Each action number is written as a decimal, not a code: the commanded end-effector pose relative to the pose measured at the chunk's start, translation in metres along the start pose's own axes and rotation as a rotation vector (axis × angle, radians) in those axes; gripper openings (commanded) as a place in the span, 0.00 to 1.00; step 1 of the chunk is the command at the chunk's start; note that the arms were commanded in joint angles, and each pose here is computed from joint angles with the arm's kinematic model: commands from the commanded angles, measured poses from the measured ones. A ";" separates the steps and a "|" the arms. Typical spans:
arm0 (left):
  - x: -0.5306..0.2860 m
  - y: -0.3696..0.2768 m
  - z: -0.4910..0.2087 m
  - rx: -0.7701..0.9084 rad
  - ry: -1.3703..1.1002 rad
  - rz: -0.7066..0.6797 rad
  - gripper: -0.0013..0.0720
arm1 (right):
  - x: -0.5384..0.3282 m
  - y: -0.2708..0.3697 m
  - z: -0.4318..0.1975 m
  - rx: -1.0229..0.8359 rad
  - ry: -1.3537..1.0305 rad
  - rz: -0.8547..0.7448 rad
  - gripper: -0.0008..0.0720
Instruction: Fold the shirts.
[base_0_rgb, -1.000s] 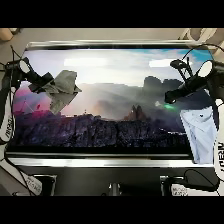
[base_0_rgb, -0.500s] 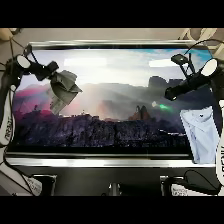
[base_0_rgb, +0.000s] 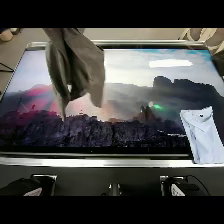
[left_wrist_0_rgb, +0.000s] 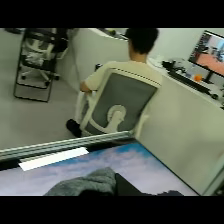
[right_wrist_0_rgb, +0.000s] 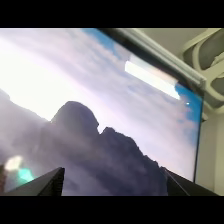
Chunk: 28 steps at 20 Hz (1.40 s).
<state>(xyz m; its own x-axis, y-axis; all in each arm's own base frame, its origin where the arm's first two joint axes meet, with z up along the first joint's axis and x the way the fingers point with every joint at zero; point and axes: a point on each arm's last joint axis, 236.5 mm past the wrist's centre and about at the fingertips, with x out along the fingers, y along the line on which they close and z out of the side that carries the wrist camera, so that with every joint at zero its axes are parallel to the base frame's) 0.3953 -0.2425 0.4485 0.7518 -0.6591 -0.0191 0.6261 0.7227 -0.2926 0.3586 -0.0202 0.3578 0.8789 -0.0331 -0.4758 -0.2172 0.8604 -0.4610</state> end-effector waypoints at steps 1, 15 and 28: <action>0.008 -0.054 -0.045 0.031 0.131 -0.119 0.05 | -0.082 -0.001 0.000 0.054 -0.060 -0.058 0.98; 0.067 -0.112 -0.456 -0.169 1.139 -0.181 0.95 | 0.031 0.062 -0.081 0.028 0.389 0.300 0.96; -0.110 0.223 -0.455 -0.559 1.345 0.528 0.93 | 0.111 0.248 -0.246 0.204 0.759 0.881 0.95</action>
<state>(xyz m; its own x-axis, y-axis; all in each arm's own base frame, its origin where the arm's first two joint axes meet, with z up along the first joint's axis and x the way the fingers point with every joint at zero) 0.3821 -0.1264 -0.0159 0.0110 -0.2383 -0.9711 0.0939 0.9671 -0.2363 0.3141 0.0497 0.0367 0.0289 0.3172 -0.9479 -0.5101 0.8202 0.2589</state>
